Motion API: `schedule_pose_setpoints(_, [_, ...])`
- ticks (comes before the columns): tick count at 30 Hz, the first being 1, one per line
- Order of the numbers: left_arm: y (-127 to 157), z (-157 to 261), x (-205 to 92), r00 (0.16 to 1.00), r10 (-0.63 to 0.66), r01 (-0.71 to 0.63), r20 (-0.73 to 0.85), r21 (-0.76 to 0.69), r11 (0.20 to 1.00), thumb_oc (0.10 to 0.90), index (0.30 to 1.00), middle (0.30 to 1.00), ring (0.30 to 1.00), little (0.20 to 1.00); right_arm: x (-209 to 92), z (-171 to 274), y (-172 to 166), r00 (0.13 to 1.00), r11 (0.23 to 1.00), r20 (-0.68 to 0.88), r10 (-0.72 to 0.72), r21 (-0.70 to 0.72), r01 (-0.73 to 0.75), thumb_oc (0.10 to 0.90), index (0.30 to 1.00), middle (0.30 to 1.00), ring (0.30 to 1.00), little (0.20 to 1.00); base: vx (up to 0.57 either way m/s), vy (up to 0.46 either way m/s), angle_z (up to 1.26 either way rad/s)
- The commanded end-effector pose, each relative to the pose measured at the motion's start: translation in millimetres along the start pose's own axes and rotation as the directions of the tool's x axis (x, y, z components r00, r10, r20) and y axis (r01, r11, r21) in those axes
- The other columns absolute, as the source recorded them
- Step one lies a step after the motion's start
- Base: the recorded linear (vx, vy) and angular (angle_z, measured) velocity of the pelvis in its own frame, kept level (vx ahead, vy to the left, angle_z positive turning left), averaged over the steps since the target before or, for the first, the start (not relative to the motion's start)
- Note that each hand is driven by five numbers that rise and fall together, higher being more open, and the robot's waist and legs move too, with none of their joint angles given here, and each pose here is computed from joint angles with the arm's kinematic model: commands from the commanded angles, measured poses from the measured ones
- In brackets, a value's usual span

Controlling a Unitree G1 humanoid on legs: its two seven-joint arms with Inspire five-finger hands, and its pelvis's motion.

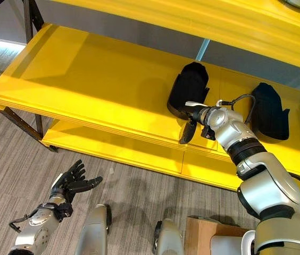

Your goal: Move parts from the plastic box to the shelf.

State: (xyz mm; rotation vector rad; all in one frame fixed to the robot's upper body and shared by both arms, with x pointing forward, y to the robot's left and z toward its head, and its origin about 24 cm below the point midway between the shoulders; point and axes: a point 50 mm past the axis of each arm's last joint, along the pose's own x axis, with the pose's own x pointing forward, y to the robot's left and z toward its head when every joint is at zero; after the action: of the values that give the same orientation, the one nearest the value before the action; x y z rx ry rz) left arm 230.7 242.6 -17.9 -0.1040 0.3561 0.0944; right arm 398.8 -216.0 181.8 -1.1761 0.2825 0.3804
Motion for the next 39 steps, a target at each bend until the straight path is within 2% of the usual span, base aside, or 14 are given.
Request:
schedule_pose_setpoints(1, [1,29,-1,0.989,-0.031,0.027,0.144,0.034,0.999,0.900,1.000,1.000,1.000,1.000,-12,-5,-15,0.999,0.996,0.006,-0.044,-0.075,0.045,0.900,1.000,1.000,1.000,1.000,0.00,0.000,0.00])
schedule_pose_setpoints(8, [2,28,-2,0.990,-0.019,0.016,0.143,0.025,1.000,0.900,1.000,1.000,1.000,1.000,-15,-4,-8,1.000,0.991,0.026,-0.013,-0.132,0.017,0.900,1.000,1.000,1.000,1.000,0.00,0.000,0.00])
schedule_pose_setpoints(17, [2,26,-3,0.990,-0.018,0.015,0.137,0.026,1.000,0.900,1.000,1.000,1.000,1.000,-17,-21,-4,0.999,0.991,-0.034,-0.001,-0.133,-0.003,0.900,1.000,1.000,1.000,1.000,0.00,0.000,0.00])
schedule_pose_setpoints(39, [2,26,-2,0.991,-0.015,0.009,0.135,0.041,0.999,0.900,1.000,1.000,1.000,1.000,-25,-67,16,0.986,0.996,-0.160,0.054,-0.067,-0.066,0.900,1.000,1.000,1.000,1.000,0.00,0.000,0.00])
